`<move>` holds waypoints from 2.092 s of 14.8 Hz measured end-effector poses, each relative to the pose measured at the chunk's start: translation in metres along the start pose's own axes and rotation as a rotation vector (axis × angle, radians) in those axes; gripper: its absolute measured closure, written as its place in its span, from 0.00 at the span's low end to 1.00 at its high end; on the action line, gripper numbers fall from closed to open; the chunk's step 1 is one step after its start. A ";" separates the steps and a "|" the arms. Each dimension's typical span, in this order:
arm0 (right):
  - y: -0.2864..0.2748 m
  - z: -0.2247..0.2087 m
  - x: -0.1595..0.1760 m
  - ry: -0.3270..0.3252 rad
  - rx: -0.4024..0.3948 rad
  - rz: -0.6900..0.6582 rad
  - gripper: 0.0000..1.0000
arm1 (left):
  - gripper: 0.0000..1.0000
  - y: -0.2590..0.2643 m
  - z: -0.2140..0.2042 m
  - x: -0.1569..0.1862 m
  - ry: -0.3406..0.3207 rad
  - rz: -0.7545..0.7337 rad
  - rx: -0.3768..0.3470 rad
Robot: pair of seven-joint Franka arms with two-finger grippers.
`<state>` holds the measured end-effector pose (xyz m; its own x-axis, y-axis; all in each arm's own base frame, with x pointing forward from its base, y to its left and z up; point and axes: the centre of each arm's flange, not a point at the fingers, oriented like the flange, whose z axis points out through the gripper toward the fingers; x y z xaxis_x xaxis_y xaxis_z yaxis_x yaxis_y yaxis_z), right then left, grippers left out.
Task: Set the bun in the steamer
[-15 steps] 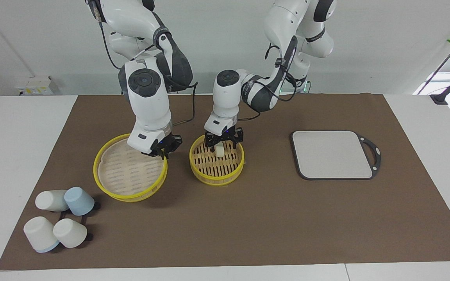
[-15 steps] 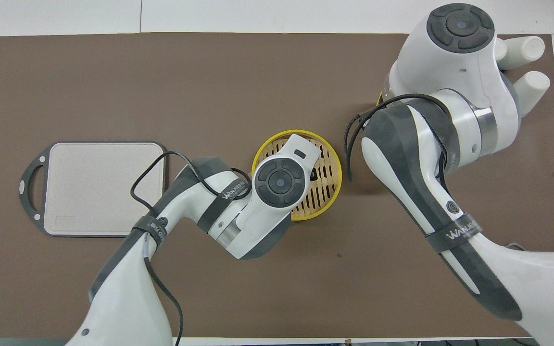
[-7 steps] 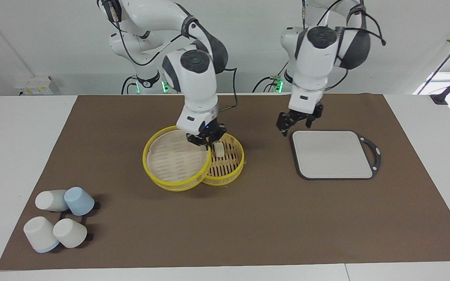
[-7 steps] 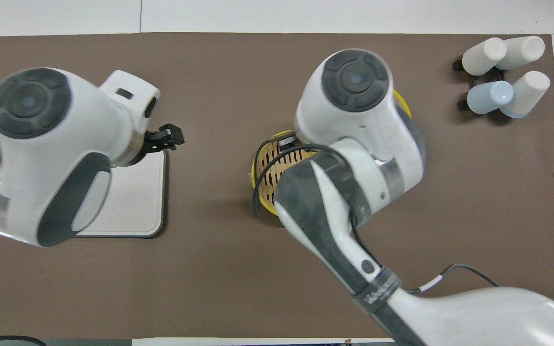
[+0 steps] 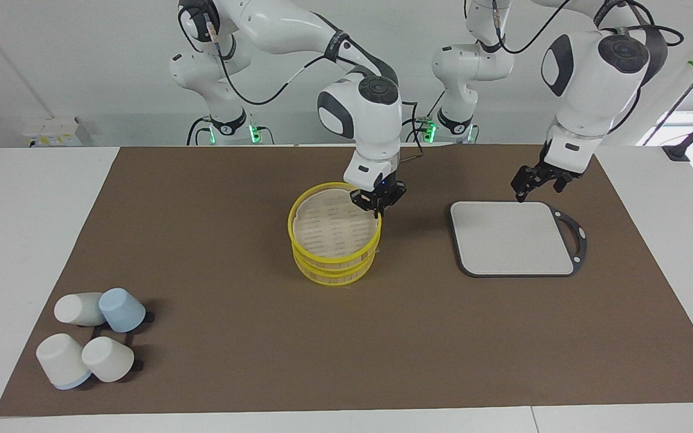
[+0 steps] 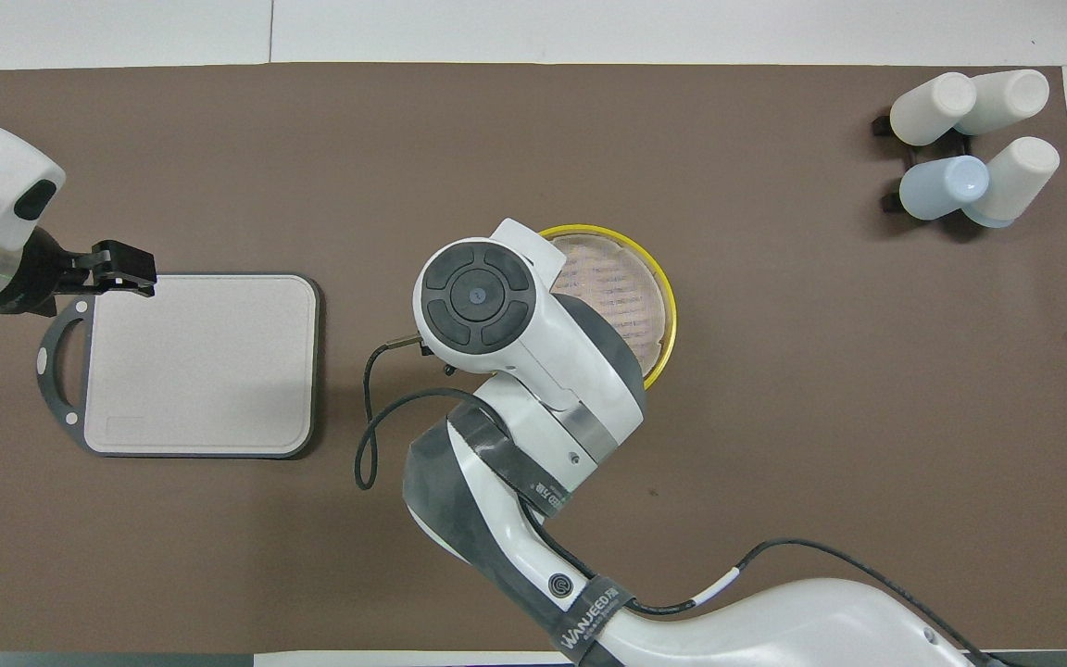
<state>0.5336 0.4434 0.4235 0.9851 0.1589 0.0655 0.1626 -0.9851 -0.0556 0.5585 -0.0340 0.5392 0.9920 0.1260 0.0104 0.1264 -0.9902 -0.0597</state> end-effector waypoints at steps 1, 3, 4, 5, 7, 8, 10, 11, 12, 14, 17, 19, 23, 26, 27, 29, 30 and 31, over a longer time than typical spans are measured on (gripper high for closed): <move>0.003 0.003 0.001 -0.005 -0.004 0.005 0.91 | 0.00 -0.010 0.000 0.001 -0.001 0.012 -0.004; 0.006 0.007 -0.001 -0.012 -0.009 0.006 0.91 | 0.00 -0.022 -0.002 0.002 -0.002 0.041 -0.007; 0.006 0.010 -0.002 -0.015 -0.010 0.005 0.91 | 0.00 -0.026 -0.005 0.000 -0.006 0.056 -0.006; 0.005 0.012 -0.004 -0.011 -0.008 0.003 0.91 | 0.00 -0.027 -0.008 -0.002 -0.010 0.072 -0.006; 0.002 0.017 -0.009 0.002 0.001 -0.004 0.91 | 0.00 -0.028 -0.015 -0.007 -0.021 0.100 -0.004; -0.002 0.018 -0.012 0.007 0.005 -0.012 0.91 | 0.00 -0.029 -0.019 -0.011 -0.025 0.103 -0.007; -0.007 0.020 -0.015 0.015 0.006 -0.023 0.91 | 0.00 -0.031 -0.029 -0.017 -0.028 0.092 -0.046; -0.006 0.020 -0.015 0.015 0.005 -0.023 0.91 | 0.00 -0.036 -0.034 -0.018 -0.029 0.082 -0.065; -0.006 0.021 -0.015 0.016 0.005 -0.023 0.91 | 0.00 -0.042 -0.037 -0.020 -0.029 0.074 -0.076; -0.006 0.023 -0.016 0.026 0.011 -0.023 0.91 | 0.00 -0.048 -0.043 -0.023 -0.026 0.070 -0.087; -0.005 0.030 -0.019 0.038 0.019 -0.024 0.91 | 0.00 -0.043 -0.049 -0.028 -0.021 0.082 -0.091; -0.004 0.031 -0.021 0.039 0.020 -0.025 0.86 | 0.00 -0.036 -0.049 -0.028 -0.021 0.093 -0.093; -0.005 0.029 -0.024 0.040 0.020 -0.026 0.61 | 0.00 -0.029 -0.055 -0.028 -0.007 0.114 -0.097; -0.002 0.025 -0.022 0.042 0.020 -0.022 0.47 | 0.00 -0.030 -0.056 -0.028 -0.004 0.143 -0.098; 0.001 0.022 -0.021 0.037 0.015 -0.018 0.41 | 0.00 -0.031 -0.056 -0.028 -0.003 0.148 -0.096; 0.013 0.011 -0.015 0.021 -0.003 0.003 0.39 | 0.00 -0.033 -0.056 -0.028 -0.003 0.155 -0.091; 0.027 0.001 -0.009 0.015 -0.011 0.025 0.39 | 0.00 -0.033 -0.056 -0.028 -0.002 0.157 -0.088; 0.044 -0.011 -0.003 0.006 -0.022 0.052 0.35 | 0.00 -0.034 -0.056 -0.028 -0.002 0.160 -0.080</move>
<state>0.5372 0.3990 0.4319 0.9919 0.1069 0.0691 0.1097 -0.9933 -0.0369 0.5267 -0.0076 0.5969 0.9994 -0.0334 0.0056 -0.0335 -0.9993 0.0187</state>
